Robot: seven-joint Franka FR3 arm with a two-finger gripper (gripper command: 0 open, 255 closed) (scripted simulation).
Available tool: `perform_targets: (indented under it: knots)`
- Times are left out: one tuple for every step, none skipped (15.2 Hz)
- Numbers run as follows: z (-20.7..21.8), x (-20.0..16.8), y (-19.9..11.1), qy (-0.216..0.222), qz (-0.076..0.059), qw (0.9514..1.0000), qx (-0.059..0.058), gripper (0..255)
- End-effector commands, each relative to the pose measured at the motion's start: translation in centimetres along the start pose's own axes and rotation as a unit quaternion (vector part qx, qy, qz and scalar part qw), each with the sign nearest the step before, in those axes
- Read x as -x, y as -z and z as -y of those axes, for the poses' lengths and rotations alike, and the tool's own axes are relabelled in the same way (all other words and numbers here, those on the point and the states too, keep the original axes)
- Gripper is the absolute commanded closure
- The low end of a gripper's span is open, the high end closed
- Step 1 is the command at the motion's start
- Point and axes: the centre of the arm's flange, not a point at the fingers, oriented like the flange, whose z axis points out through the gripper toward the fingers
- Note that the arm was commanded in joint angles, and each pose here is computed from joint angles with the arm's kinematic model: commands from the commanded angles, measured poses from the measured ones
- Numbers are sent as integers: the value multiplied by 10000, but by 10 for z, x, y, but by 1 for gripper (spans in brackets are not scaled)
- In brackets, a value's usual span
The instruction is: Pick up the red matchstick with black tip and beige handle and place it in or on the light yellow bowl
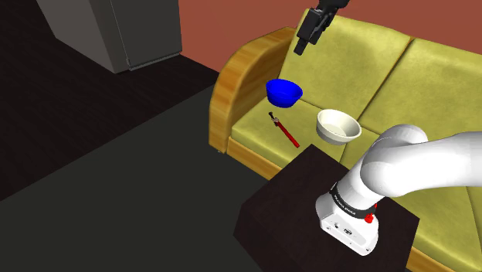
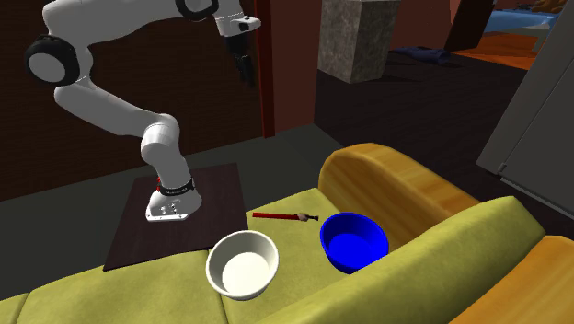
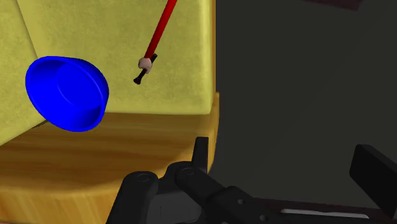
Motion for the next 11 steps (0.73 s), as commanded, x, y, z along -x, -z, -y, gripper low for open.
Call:
perform_targets:
  knots:
    - [0, 0, 0, 0, 0, 10000, 0, 0]
    - [-4, -1, -12, -64, 10, 10000, 14, 0]
    - [-9, -1, -25, -128, 19, 9999, 28, 0]
    - [-13, -2, -37, -192, 29, 9998, 41, 0]
    - [-18, -2, -49, -256, 39, 9997, 55, 0]
    - [-22, -3, -61, -320, 48, 9995, 69, 0]
    - [-27, -3, -74, -384, 58, 9992, 83, 0]
    - [-31, -3, -86, -448, 68, 9989, 97, 0]
    - [-36, -3, -98, -511, 77, 9986, 111, 0]
    - [-41, -3, -110, -575, 87, 9982, 124, 0]
    - [-45, -3, -123, -639, 97, 9978, 138, 0]
